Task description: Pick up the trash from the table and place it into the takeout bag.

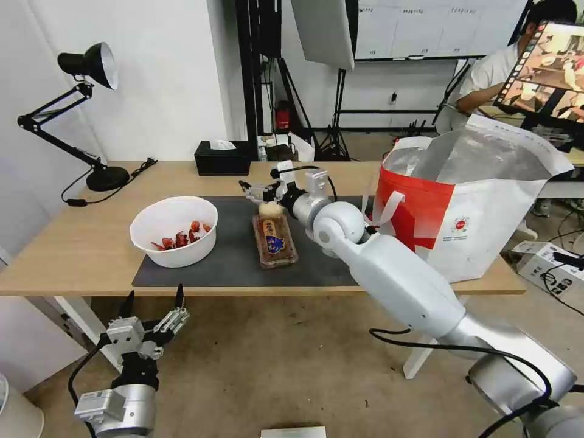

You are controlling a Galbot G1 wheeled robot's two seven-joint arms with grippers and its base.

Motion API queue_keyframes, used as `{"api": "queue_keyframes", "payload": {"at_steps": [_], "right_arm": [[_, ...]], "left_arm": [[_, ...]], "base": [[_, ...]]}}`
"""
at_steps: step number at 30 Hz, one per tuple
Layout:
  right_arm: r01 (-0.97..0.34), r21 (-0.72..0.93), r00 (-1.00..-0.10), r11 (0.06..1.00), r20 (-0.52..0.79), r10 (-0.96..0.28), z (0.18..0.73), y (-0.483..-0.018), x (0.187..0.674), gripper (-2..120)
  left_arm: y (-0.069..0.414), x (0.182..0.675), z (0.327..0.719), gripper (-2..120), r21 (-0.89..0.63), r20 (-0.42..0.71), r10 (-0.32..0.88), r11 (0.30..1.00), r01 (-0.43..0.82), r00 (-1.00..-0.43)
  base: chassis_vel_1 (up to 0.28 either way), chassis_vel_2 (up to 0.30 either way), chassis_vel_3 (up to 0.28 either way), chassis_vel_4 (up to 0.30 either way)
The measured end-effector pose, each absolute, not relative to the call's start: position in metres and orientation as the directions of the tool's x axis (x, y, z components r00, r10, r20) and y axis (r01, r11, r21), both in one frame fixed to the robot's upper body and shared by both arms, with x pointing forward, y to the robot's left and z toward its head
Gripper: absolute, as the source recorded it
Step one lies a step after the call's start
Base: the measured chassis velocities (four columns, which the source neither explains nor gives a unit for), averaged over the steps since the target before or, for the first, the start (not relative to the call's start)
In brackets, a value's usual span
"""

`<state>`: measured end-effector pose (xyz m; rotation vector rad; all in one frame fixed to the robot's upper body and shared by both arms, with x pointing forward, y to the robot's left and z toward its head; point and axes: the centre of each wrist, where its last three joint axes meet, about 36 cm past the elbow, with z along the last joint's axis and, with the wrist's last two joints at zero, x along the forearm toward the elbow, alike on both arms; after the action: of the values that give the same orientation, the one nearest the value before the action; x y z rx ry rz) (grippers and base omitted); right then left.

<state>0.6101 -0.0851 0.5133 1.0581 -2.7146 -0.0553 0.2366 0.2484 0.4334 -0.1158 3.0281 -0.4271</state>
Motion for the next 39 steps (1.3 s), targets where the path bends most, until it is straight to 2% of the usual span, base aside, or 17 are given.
{"api": "queue_keyframes", "payload": {"at_steps": [2,3,4,6,7,9,10,11,15,16,18,20,22,34,39], "right_arm": [[-0.730,0.122,-0.644,0.672,0.205,-0.737,0.495,-0.101,0.622,69],[-0.730,0.122,-0.644,0.672,0.205,-0.737,0.495,-0.101,0.622,69],[-0.754,0.122,-0.616,0.645,0.207,-0.760,0.485,-0.109,0.627,63],[-0.770,0.116,-0.595,0.627,0.222,-0.772,0.471,-0.119,0.631,53],[-0.770,0.116,-0.595,0.627,0.222,-0.772,0.471,-0.119,0.631,53],[-0.772,0.111,-0.590,0.625,0.239,-0.771,0.465,-0.124,0.632,45],[-0.773,0.110,-0.588,0.625,0.247,-0.771,0.462,-0.125,0.632,39],[-0.773,0.110,-0.588,0.625,0.247,-0.771,0.462,-0.125,0.632,39],[-0.774,0.109,-0.579,0.623,0.276,-0.768,0.457,-0.125,0.632,21],[-0.774,0.109,-0.579,0.623,0.276,-0.768,0.457,-0.125,0.632,21],[-0.770,0.108,-0.581,0.628,0.286,-0.762,0.455,-0.126,0.631,11],[-0.768,0.107,-0.583,0.631,0.289,-0.759,0.455,-0.127,0.631,8],[-0.764,0.106,-0.587,0.636,0.294,-0.754,0.454,-0.127,0.632,0],[-0.773,0.095,-0.576,0.627,0.307,-0.758,0.460,-0.116,0.639,0],[-0.767,0.087,-0.584,0.635,0.314,-0.749,0.462,-0.120,0.643,0]], "left_arm": [[0.250,0.243,0.443,100,-0.348,-0.084,-0.038,0.938,-0.006,-0.996],[0.250,0.243,0.443,100,-0.348,-0.084,-0.038,0.938,-0.006,-0.996],[0.250,0.246,0.451,100,-0.396,-0.084,-0.005,0.918,0.029,-0.996],[0.247,0.250,0.476,100,-0.534,-0.060,0.083,0.839,0.102,-0.995],[0.247,0.250,0.476,100,-0.534,-0.060,0.083,0.839,0.102,-0.995],[0.245,0.254,0.493,100,-0.607,-0.044,0.161,0.779,0.154,-0.986],[0.245,0.256,0.499,100,-0.624,-0.040,0.193,0.761,0.175,-0.980],[0.245,0.256,0.499,100,-0.624,-0.040,0.193,0.761,0.175,-0.980],[0.252,0.273,0.514,100,-0.674,-0.005,0.314,0.700,0.235,-0.949],[0.252,0.273,0.514,100,-0.674,-0.005,0.314,0.700,0.235,-0.949],[0.255,0.283,0.513,100,-0.693,0.012,0.350,0.679,0.245,-0.937],[0.256,0.287,0.512,100,-0.700,0.019,0.362,0.671,0.246,-0.932],[0.258,0.299,0.506,100,-0.713,0.041,0.384,0.658,0.243,-0.922],[0.264,0.338,0.481,100,-0.737,0.100,0.429,0.638,0.222,-0.898],[0.265,0.369,0.477,100,-0.749,0.103,0.454,0.621,0.231,-0.885]], "base": [[0.000,0.000,0.000,0.000],[0.000,0.000,0.000,0.000],[0.000,0.000,0.000,0.000],[0.000,0.000,0.000,0.000],[0.000,0.000,0.000,0.000],[0.000,0.000,0.000,0.000],[0.000,0.000,0.000,0.000],[0.000,0.000,0.000,0.000],[0.000,0.000,0.000,0.000],[0.000,0.000,0.000,0.000],[0.000,0.000,0.000,0.000],[0.000,0.000,0.000,0.000],[0.000,0.000,0.000,0.000],[0.000,0.000,0.000,0.000],[0.000,0.000,0.000,0.000]]}}
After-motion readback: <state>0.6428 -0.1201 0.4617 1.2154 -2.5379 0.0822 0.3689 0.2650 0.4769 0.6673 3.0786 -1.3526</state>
